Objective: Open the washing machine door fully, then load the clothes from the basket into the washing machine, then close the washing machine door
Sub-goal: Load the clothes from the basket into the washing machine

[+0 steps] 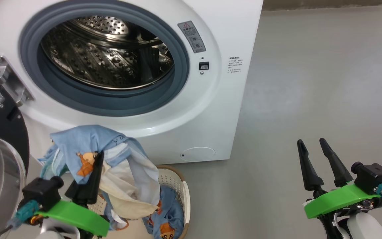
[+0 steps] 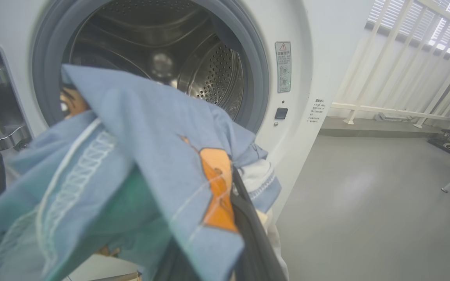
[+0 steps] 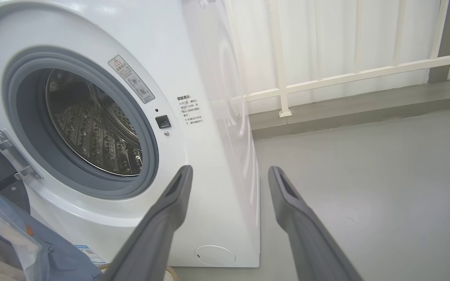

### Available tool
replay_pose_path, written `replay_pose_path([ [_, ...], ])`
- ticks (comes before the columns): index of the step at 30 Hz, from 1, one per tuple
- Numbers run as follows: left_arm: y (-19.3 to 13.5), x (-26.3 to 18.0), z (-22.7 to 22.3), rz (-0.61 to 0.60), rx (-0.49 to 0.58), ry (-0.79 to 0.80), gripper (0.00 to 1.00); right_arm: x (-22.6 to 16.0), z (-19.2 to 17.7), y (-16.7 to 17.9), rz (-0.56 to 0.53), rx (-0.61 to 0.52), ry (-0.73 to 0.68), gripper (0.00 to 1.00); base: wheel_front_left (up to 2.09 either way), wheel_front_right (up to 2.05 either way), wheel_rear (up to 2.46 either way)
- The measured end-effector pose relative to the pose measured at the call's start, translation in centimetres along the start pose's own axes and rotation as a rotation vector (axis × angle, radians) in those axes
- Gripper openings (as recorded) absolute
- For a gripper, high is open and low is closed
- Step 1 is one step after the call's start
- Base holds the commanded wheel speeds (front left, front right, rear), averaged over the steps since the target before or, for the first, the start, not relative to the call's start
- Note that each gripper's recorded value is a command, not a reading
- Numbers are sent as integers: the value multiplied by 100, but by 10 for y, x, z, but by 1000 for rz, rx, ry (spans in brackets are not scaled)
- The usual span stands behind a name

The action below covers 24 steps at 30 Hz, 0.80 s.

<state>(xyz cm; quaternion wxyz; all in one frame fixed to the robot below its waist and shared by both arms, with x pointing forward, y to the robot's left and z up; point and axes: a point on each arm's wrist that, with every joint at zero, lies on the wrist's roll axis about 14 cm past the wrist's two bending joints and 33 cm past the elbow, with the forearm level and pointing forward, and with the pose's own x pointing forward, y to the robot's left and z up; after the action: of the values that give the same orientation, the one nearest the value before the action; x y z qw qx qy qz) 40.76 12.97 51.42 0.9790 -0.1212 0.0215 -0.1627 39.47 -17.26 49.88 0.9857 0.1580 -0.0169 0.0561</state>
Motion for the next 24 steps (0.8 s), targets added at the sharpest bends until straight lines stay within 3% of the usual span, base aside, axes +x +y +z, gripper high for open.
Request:
replay_pose_path([
  [13, 7, 66, 18, -71, 33, -15, 0, 9, -18, -2, -14, -8, 37, 100, 0, 0, 0],
  [24, 40, 154, 3, -73, 46, 55, 0, 31, -35, -15, -57, -29, 59, 100, 0, 0, 0],
])
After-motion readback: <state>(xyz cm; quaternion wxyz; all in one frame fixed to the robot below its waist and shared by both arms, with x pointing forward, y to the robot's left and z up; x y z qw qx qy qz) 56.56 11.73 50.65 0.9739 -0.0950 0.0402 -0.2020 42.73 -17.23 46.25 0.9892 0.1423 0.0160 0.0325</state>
